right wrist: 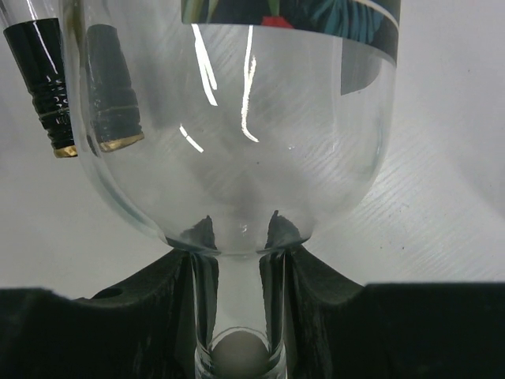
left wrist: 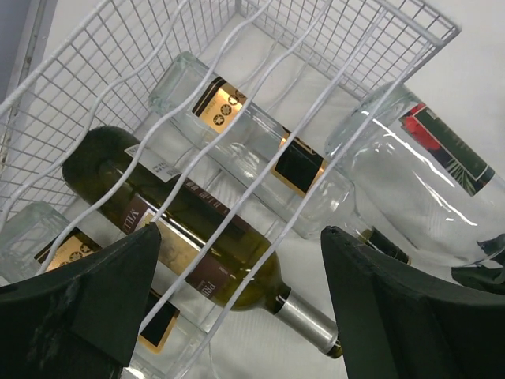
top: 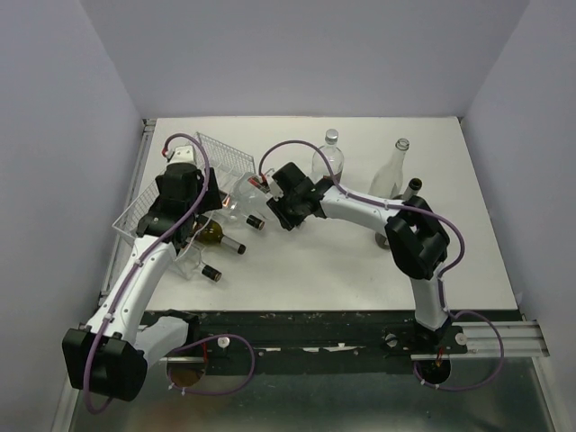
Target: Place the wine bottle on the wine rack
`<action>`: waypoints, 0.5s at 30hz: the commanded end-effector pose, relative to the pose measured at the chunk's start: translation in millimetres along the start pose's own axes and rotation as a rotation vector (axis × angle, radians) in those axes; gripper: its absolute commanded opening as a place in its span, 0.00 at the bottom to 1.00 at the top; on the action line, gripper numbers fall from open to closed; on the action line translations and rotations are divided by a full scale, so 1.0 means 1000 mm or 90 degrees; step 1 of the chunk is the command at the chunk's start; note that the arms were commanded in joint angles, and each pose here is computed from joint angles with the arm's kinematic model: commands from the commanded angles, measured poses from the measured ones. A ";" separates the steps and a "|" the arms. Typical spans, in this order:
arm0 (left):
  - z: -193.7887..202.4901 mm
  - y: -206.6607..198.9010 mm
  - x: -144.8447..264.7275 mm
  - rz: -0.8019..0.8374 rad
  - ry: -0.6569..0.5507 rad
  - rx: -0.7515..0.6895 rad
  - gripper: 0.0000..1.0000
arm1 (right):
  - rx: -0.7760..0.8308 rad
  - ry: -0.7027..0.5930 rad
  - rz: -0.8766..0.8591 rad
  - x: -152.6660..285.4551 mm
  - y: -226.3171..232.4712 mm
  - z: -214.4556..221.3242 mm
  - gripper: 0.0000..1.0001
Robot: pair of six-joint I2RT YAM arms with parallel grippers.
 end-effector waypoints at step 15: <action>0.057 0.012 -0.010 -0.021 0.027 0.052 0.92 | 0.108 -0.274 -0.091 -0.002 0.023 -0.099 0.01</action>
Point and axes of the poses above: each gripper's point midway between its finger pads, its own x axis back along the fingers, its own y axis along the line the jaws close on, z = x × y, the point moved 3 cm from there along x, back along the fingers, and after that the axes turned 1 degree about -x, right-handed, at the moved point
